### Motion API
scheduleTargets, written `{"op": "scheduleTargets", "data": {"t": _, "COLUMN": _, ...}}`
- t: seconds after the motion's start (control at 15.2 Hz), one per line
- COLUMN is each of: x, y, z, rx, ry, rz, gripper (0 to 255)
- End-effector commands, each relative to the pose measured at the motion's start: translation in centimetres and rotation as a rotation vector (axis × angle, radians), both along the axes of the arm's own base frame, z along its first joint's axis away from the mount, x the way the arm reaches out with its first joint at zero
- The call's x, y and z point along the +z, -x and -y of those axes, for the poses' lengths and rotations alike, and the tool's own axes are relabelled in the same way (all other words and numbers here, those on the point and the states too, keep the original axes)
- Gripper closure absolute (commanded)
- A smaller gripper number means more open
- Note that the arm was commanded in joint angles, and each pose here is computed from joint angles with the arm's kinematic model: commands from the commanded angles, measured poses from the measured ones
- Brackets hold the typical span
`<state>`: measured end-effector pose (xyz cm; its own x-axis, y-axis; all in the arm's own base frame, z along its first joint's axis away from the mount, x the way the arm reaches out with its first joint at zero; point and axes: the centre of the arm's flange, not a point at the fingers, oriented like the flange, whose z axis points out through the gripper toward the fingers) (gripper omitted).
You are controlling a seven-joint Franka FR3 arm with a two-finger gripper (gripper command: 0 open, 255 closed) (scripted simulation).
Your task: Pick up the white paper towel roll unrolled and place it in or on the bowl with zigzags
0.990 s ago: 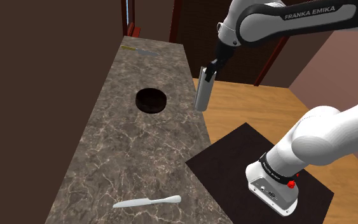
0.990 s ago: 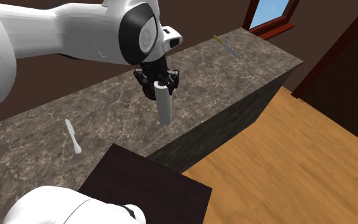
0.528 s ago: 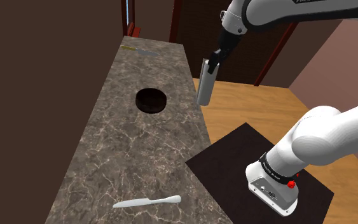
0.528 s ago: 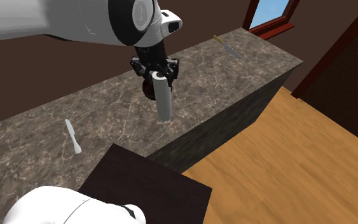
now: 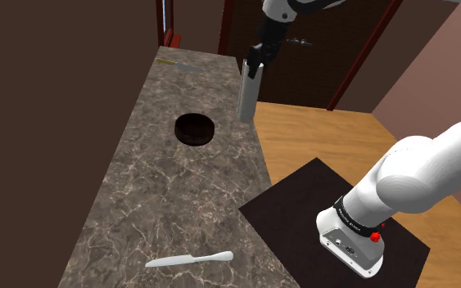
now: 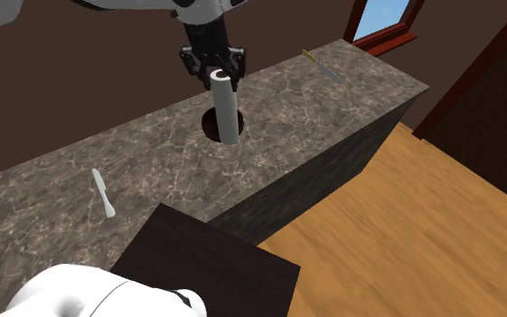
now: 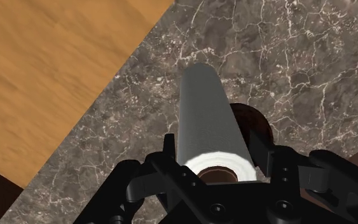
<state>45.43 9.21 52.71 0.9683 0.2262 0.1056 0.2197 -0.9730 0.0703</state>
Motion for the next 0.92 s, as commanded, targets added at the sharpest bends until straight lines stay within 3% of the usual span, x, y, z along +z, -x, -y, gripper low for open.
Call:
{"op": "scheduleTargets", "data": {"t": 0.0, "x": 0.9, "y": -1.9, "z": -1.6, "rx": 0.0, "ry": 0.0, "rz": 0.0, "gripper": 255}}
{"op": "scheduleTargets", "data": {"t": 0.86, "x": 5.8, "y": -14.2, "z": -10.8, "rx": 0.0, "ry": 0.0, "rz": 0.0, "gripper": 255}}
